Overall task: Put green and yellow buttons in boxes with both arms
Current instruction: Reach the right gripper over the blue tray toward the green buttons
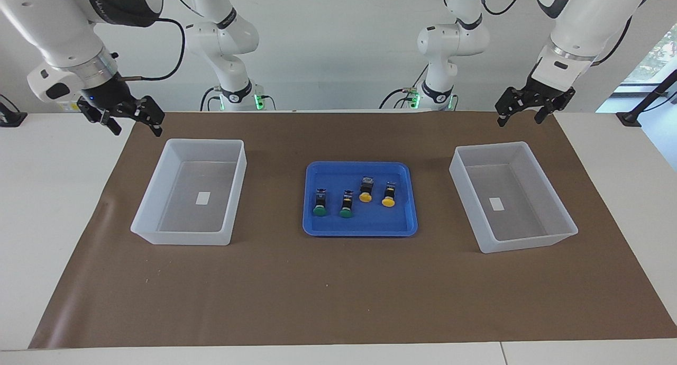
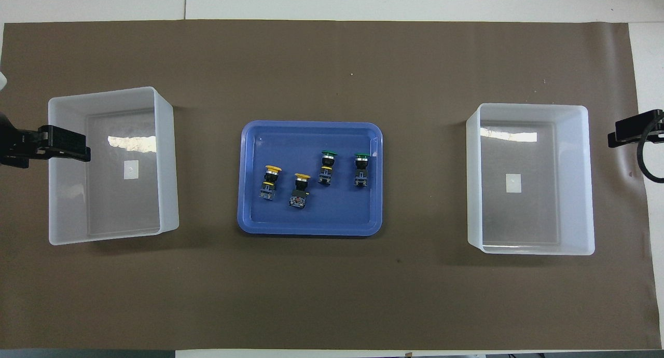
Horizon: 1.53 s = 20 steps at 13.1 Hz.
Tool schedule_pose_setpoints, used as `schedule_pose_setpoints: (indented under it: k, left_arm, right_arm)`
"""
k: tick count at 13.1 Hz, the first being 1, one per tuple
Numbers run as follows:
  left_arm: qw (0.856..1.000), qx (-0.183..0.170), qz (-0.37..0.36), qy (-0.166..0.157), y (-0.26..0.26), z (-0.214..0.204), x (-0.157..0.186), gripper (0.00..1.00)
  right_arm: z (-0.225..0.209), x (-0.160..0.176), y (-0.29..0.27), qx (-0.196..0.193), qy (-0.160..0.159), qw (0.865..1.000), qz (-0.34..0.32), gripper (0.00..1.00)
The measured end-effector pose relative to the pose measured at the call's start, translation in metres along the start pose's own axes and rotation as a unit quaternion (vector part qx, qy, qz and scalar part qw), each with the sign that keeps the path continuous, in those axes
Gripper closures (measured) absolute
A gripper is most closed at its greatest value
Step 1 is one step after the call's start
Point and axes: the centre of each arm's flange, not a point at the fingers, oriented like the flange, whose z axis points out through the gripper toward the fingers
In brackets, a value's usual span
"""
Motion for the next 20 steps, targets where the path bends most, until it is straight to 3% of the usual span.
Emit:
schedule_pose_setpoints:
  k: [8, 11, 15, 20]
  left_arm:
    - [1.0, -0.001, 0.002, -0.003, 0.002, 0.003, -0.001, 0.0]
    - [1.0, -0.001, 0.002, -0.003, 0.003, 0.003, -0.002, 0.0]
    - [1.0, -0.001, 0.002, -0.003, 0.003, 0.002, -0.002, 0.0]
    - [1.0, -0.001, 0.002, 0.003, 0.003, 0.001, 0.0, 0.0]
  right_arm:
    - [-0.005, 0.002, -0.029, 0.013, 0.01, 1.0, -0.024, 0.0]
    - [-0.003, 0.004, -0.12, 0.022, 0.028, 0.999, -0.031, 0.0]
    - [0.044, 0.019, -0.291, 0.023, 0.032, 0.999, 0.004, 0.0]
    - [0.106, 0.023, -0.4, 0.036, 0.065, 0.997, 0.031, 0.0]
